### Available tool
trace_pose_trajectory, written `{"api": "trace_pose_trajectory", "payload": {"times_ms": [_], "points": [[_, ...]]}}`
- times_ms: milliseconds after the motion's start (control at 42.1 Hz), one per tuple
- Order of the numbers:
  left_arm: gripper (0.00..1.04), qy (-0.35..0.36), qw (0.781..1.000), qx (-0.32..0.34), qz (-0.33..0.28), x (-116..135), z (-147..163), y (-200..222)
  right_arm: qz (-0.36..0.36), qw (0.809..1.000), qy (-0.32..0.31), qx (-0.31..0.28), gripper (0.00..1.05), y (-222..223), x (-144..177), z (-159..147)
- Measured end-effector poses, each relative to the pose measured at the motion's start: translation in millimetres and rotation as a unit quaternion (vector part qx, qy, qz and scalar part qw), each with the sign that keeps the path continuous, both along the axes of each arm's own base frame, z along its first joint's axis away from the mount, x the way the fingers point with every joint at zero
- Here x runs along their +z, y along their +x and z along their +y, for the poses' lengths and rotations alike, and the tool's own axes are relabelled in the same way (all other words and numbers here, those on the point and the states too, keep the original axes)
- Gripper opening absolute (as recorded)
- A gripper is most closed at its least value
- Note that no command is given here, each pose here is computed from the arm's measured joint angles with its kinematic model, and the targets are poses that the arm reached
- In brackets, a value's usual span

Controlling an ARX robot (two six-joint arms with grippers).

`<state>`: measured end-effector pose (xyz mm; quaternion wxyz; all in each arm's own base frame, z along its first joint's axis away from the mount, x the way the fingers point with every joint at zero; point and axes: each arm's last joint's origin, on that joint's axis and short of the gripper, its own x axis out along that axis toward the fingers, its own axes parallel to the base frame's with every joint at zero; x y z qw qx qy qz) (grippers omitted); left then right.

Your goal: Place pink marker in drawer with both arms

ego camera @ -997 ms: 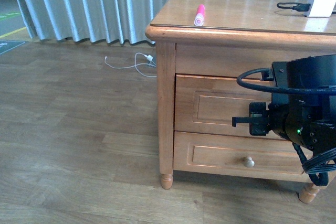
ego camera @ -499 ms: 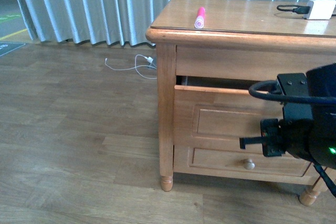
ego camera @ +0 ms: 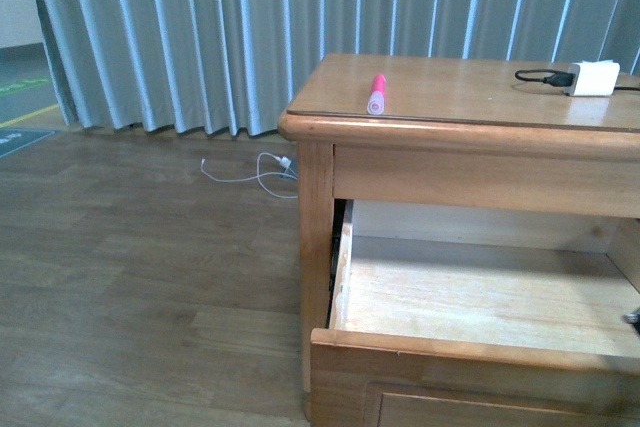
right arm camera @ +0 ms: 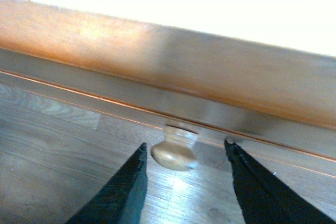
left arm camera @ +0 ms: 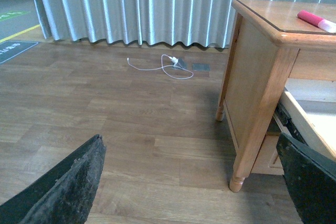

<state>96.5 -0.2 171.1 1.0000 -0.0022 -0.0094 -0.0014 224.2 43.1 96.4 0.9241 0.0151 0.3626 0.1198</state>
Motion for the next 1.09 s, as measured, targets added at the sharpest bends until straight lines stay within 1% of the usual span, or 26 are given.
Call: {"api": "trace_pose_trajectory", "payload": {"times_ms": [95,166,190,261,285,332,451,546,617,760,784,807,831,878,926,997,1068,1092], "points": [[0.99,0.000,1.000,0.000,0.000,0.0,0.0,0.0,-0.015,1.000,0.023,-0.003,0.61,-6.4,18.1,-6.9],[0.99,0.000,1.000,0.000,0.000,0.0,0.0,0.0,-0.034,0.998,0.053,0.007,0.76,-18.8,44.5,-14.1],[0.99,0.000,1.000,0.000,0.000,0.0,0.0,0.0,-0.038,0.997,0.060,0.010,0.80,-22.4,49.7,-15.3],[0.99,0.000,1.000,0.000,0.000,0.0,0.0,0.0,-0.060,0.995,0.081,0.013,0.96,-40.9,70.4,-21.7],[0.99,0.000,1.000,0.000,0.000,0.0,0.0,0.0,-0.065,0.994,0.086,0.009,0.98,-47.5,75.3,-24.4],[0.99,0.000,1.000,0.000,0.000,0.0,0.0,0.0,-0.077,0.992,0.095,0.004,0.95,-60.3,83.3,-30.2],[0.99,0.000,1.000,0.000,0.000,0.0,0.0,0.0,-0.101,0.989,0.108,-0.013,0.96,-82.0,93.1,-41.7],[0.99,0.000,1.000,0.000,0.000,0.0,0.0,0.0,-0.127,0.985,0.112,-0.034,0.96,-94.6,95.1,-50.3],[0.99,0.000,1.000,0.000,0.000,0.0,0.0,0.0,-0.152,0.981,0.103,-0.056,0.96,-100.7,95.5,-55.8],[0.99,0.000,1.000,0.000,0.000,0.0,0.0,0.0,-0.155,0.981,0.101,-0.058,0.96,-101.3,95.5,-56.6],[0.99,0.000,1.000,0.000,0.000,0.0,0.0,0.0,-0.181,0.978,0.085,-0.062,0.93,-101.0,94.3,-56.1],[0.99,0.000,1.000,0.000,0.000,0.0,0.0,0.0,-0.229,0.968,0.047,-0.087,0.88,-100.7,90.7,-56.2],[0.99,0.000,1.000,0.000,0.000,0.0,0.0,0.0,-0.273,0.957,0.027,-0.099,0.83,-101.7,87.7,-55.3],[0.99,0.000,1.000,0.000,0.000,0.0,0.0,0.0,-0.327,0.937,0.001,-0.123,0.74,-103.7,86.0,-54.1],[0.99,0.000,1.000,0.000,0.000,0.0,0.0,0.0,-0.357,0.923,-0.012,-0.140,0.63,-105.8,89.3,-49.3],[0.99,0.000,1.000,0.000,0.000,0.0,0.0,0.0,-0.365,0.923,-0.008,-0.122,0.47,-107.9,87.7,-43.9],[0.99,0.000,1.000,0.000,0.000,0.0,0.0,0.0,-0.361,0.925,-0.011,-0.122,0.31,-109.6,83.0,-43.5],[0.99,0.000,1.000,0.000,0.000,0.0,0.0,0.0,-0.360,0.925,-0.012,-0.123,0.30,-109.8,82.4,-43.6]]}}
